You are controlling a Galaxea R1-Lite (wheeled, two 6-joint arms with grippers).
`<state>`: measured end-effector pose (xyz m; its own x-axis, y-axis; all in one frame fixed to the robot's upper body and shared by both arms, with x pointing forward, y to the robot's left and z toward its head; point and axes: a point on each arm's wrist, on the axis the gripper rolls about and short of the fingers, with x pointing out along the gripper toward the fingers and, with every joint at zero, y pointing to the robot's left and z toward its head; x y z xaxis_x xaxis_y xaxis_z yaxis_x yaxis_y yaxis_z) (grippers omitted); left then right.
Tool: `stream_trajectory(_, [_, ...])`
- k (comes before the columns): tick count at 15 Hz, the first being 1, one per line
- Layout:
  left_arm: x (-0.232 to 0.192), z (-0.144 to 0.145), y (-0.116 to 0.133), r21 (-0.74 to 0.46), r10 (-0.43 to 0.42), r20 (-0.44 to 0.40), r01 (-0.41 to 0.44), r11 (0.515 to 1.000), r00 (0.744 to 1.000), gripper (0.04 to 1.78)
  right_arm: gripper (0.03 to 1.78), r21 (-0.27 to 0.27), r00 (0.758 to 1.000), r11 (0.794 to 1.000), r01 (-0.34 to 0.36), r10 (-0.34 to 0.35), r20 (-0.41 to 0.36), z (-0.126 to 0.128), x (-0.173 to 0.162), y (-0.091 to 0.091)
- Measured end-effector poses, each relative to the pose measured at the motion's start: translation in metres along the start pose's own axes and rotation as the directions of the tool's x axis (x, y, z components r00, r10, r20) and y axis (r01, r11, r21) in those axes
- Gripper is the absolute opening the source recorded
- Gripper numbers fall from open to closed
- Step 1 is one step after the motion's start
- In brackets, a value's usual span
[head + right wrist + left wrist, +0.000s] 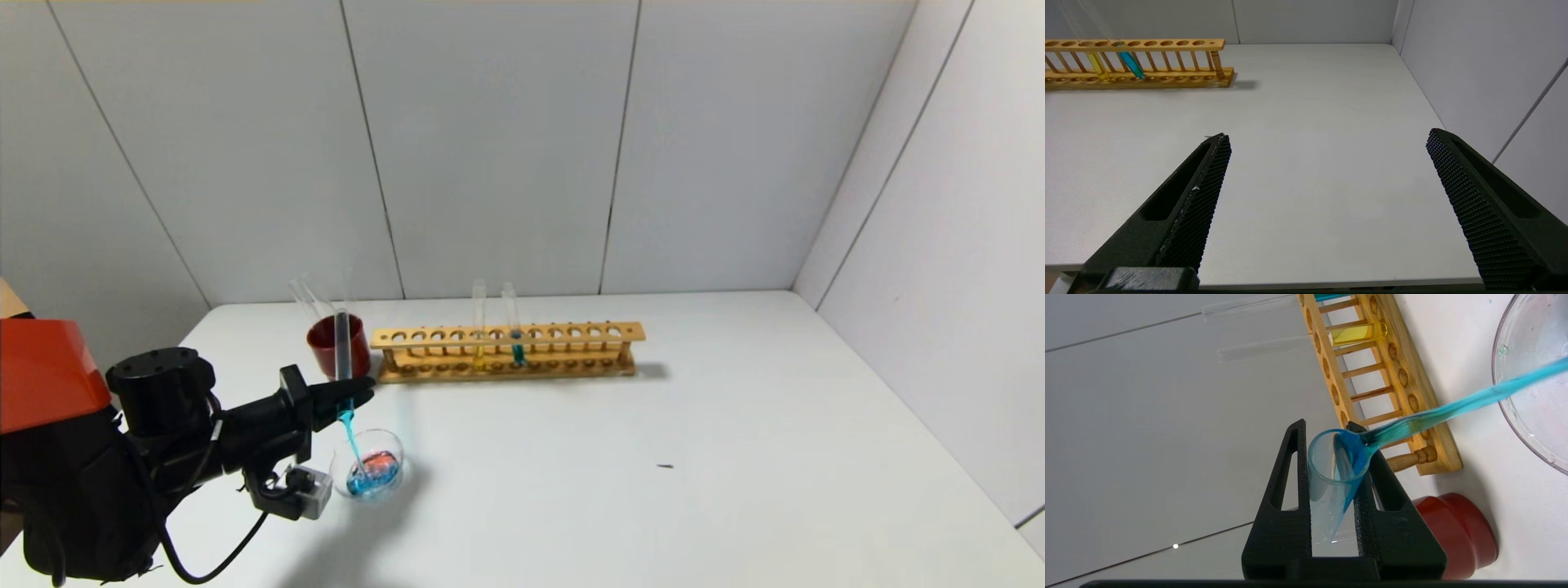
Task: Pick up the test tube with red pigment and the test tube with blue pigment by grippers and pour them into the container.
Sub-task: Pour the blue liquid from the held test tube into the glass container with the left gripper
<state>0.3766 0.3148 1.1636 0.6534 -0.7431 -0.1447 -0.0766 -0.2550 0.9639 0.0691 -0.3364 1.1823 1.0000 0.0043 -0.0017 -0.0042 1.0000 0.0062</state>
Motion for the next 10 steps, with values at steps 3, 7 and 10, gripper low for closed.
stream_trajectory(3, [0.0013, -0.0014, -0.0004, 0.012, 0.002, -0.002, -0.002, 1.0, 1.0, 0.34, 1.75, 0.0, 1.0, 1.0, 0.0, 0.0, 0.0, 0.0, 0.0, 0.0])
stream_trajectory(7, [0.0041, -0.0042, -0.0032, 0.013, 0.002, -0.002, -0.002, 1.0, 1.0, 0.34, 1.75, 0.0, 1.0, 1.0, 0.0, 0.0, 0.0, 0.0, 0.0, 0.0])
stream_trajectory(10, [0.0064, -0.0059, -0.0052, 0.046, 0.002, -0.001, -0.002, 0.999, 1.0, 0.34, 1.75, 0.0, 1.0, 1.0, 0.0, 0.0, 0.0, 0.0, 0.0, 0.0])
